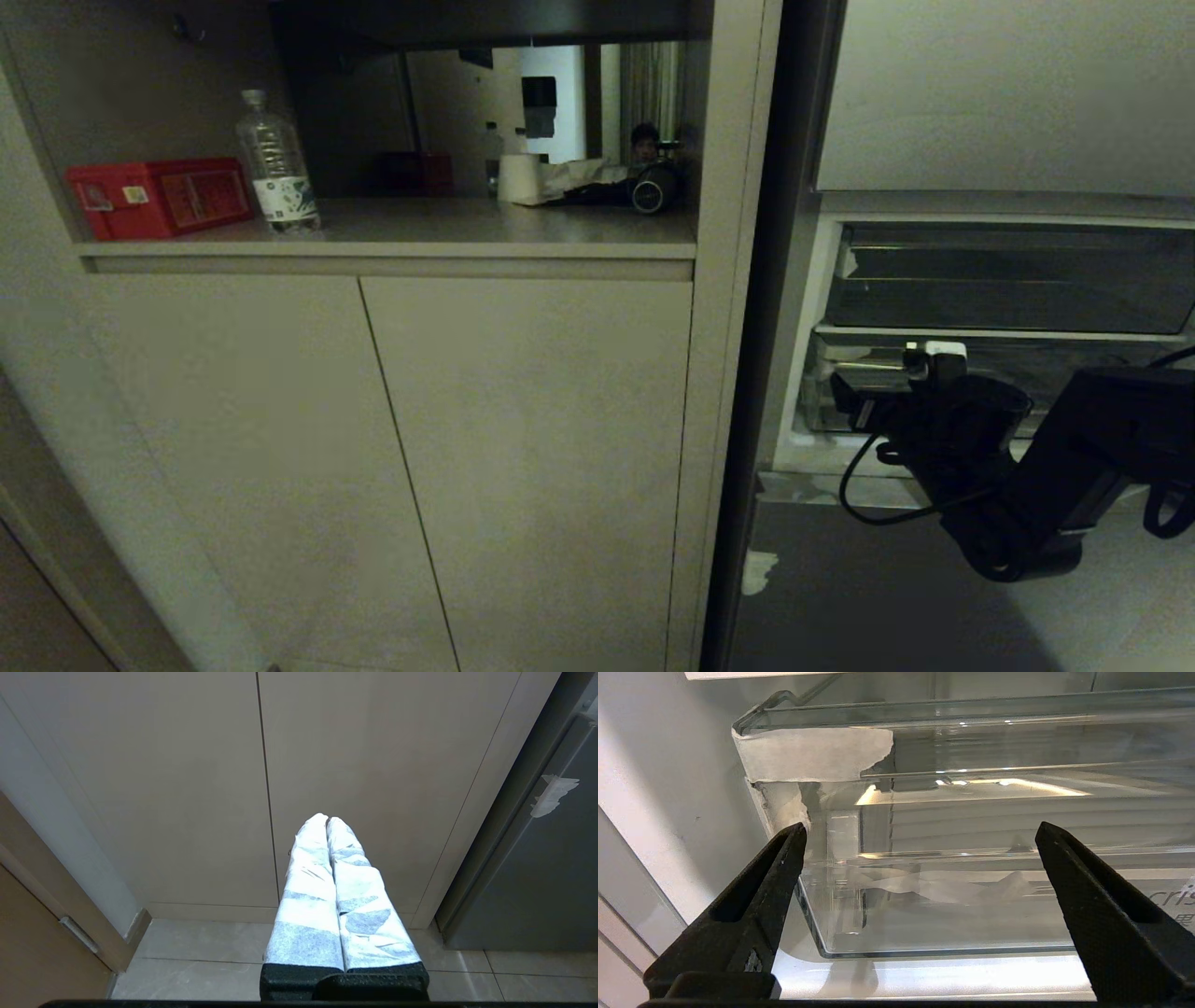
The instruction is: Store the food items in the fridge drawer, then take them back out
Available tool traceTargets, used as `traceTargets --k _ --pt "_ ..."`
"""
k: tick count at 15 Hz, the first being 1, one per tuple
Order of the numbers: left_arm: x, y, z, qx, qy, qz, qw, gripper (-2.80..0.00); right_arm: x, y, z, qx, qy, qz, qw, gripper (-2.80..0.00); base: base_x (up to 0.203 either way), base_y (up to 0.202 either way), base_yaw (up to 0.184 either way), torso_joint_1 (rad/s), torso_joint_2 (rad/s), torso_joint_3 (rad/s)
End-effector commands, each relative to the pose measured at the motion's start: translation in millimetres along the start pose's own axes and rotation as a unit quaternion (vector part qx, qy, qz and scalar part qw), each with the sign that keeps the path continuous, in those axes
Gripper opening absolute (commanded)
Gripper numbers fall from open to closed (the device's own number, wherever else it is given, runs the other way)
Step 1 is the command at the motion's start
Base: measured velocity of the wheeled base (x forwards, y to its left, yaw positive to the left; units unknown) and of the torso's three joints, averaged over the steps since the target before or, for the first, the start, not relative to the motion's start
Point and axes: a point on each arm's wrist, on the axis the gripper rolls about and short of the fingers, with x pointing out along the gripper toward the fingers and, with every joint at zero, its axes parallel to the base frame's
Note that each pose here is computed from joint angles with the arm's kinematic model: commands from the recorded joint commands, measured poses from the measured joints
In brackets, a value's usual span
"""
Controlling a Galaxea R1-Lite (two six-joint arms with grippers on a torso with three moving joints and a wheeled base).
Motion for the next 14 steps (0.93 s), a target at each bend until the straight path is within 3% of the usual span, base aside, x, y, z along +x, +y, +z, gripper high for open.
traceTargets --k 1,14 --pt "0.0 0.0 0.0 0.000 0.001 0.000 1.0000 -2.80 0.3 -0.5 0.5 0.001 -0.004 -0.008 1.000 0.00 0.000 0.000 0.000 0.000 0.00 0.000" --pt "0.0 0.0 0.1 0.000 0.001 0.000 1.0000 -2.80 -5.0 4.3 6.5 -0.007 -0.007 -0.003 1.000 0.00 0.000 0.000 0.000 0.000 0.00 0.000"
